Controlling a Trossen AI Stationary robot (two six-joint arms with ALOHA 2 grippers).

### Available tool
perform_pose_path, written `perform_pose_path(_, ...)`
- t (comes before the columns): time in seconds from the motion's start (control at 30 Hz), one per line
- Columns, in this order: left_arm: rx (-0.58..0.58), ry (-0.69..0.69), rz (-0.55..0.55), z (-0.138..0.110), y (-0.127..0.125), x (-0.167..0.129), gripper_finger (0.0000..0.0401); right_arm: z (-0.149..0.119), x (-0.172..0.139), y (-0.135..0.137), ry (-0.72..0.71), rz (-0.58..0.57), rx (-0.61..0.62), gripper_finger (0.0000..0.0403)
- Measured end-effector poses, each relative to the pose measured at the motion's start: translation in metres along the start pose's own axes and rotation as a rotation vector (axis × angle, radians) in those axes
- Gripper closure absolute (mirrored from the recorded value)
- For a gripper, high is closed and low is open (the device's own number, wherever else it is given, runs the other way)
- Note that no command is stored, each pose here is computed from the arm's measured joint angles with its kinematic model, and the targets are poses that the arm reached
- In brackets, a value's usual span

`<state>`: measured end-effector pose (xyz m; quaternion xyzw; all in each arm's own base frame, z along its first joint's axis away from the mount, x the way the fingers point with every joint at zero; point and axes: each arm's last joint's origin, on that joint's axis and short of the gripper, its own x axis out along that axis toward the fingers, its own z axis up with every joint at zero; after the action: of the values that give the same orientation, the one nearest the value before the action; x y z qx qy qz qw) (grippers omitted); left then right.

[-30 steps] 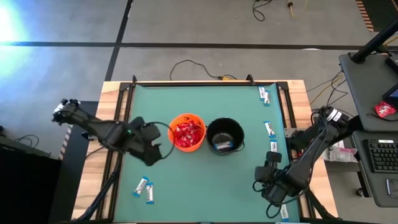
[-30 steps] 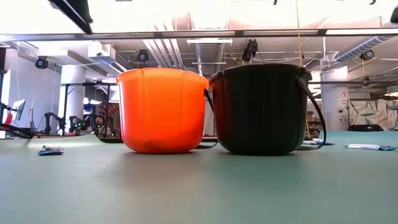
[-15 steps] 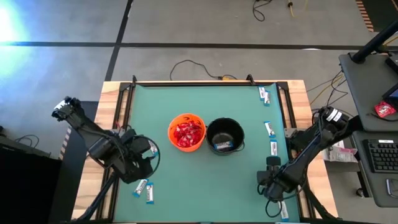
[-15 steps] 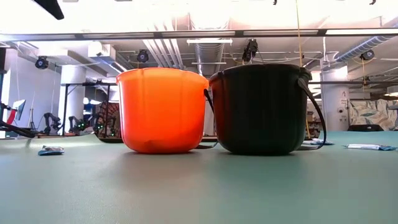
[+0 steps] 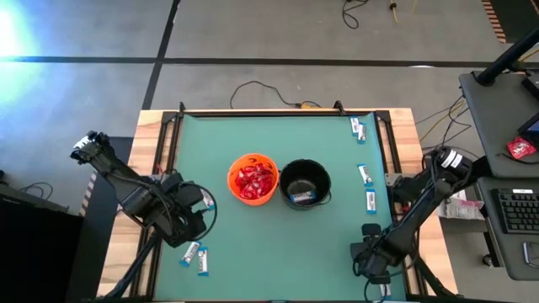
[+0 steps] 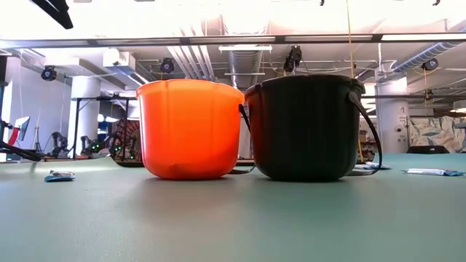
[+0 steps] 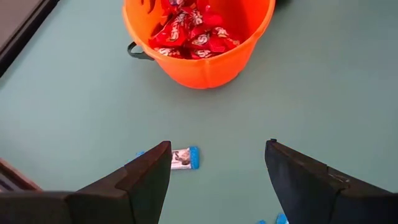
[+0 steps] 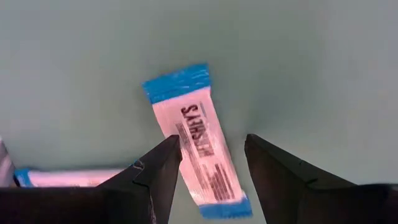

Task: Sort candy by brand, put in halloween buckets
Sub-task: Put the white chocolate into the black bucket

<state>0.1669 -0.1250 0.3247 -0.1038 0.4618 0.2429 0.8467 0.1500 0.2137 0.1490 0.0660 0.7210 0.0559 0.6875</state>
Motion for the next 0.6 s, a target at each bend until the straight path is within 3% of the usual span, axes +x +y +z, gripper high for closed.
perform_pose_path(0.27,0.03,0.013,0.028,-0.003,0.003,-0.001,0.0159,0.014,0.014,0.009,-0.015,-0.016,-0.002,0.0225)
perform_pose_path(0.47,0.046,0.022,0.053,-0.004,0.006,-0.001,0.0159,0.051,0.008,0.017,-0.154,-0.045,-0.063,0.0225)
perform_pose_path(0.6,0.043,0.023,0.053,-0.004,0.006,-0.001,0.0159,0.071,0.011,0.019,-0.156,-0.064,-0.109,0.0234)
